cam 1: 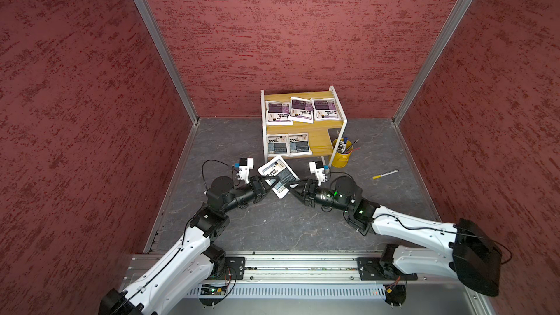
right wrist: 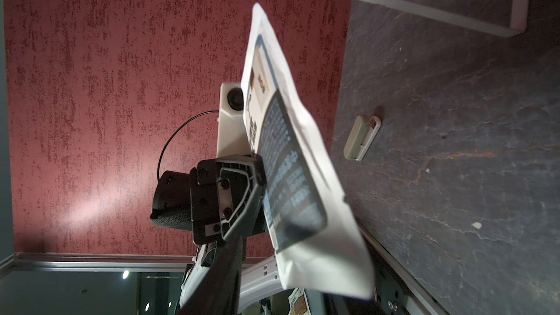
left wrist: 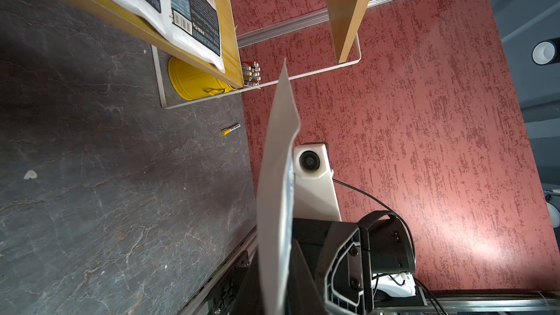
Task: Place the bagged coffee beans on the shelf by color
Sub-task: Place the bagged coffee beans on the shelf.
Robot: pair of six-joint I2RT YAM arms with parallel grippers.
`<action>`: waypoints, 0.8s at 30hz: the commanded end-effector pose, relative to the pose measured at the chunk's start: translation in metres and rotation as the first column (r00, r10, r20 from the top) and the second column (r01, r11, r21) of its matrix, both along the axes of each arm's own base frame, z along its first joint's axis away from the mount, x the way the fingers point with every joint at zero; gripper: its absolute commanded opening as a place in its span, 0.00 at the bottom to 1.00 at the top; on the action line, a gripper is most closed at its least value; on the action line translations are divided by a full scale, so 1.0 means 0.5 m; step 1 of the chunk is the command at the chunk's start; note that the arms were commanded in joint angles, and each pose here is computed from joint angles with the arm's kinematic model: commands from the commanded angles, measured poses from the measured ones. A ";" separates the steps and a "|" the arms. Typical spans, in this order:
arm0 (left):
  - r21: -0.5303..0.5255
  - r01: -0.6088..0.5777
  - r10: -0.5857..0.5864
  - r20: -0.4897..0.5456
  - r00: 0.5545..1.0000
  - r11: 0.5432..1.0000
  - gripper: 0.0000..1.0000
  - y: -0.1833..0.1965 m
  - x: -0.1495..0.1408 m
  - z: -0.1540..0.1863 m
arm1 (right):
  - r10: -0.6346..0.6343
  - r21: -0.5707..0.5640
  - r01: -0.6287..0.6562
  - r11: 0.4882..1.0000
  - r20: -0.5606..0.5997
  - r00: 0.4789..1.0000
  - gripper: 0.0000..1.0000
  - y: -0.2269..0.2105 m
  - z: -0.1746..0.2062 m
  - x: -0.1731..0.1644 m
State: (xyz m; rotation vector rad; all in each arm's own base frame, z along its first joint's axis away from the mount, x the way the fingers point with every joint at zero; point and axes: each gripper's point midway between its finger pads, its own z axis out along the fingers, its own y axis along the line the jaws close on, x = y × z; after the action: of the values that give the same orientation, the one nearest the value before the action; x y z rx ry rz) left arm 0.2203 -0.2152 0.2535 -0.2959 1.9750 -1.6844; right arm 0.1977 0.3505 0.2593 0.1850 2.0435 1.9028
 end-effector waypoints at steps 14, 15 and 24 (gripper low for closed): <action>-0.019 0.034 -0.034 -0.002 0.999 0.999 0.13 -0.011 -0.005 -0.004 | -0.033 0.042 0.032 0.999 0.020 0.999 0.21 0.013 0.012 0.012; -0.019 0.033 -0.033 -0.001 0.999 0.999 0.13 -0.010 -0.005 -0.004 | -0.035 0.043 0.035 0.998 0.020 0.999 0.19 0.013 0.012 0.013; 0.000 0.035 -0.035 -0.037 0.999 0.999 0.25 -0.009 -0.004 -0.024 | -0.068 0.041 0.067 0.997 0.022 0.997 0.04 -0.002 0.012 0.015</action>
State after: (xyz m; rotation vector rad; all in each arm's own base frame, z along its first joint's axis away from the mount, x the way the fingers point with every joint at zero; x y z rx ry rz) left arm 0.2208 -0.2189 0.2480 -0.3015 1.9914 -1.7101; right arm 0.2059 0.3543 0.2528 0.2369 2.0267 1.8861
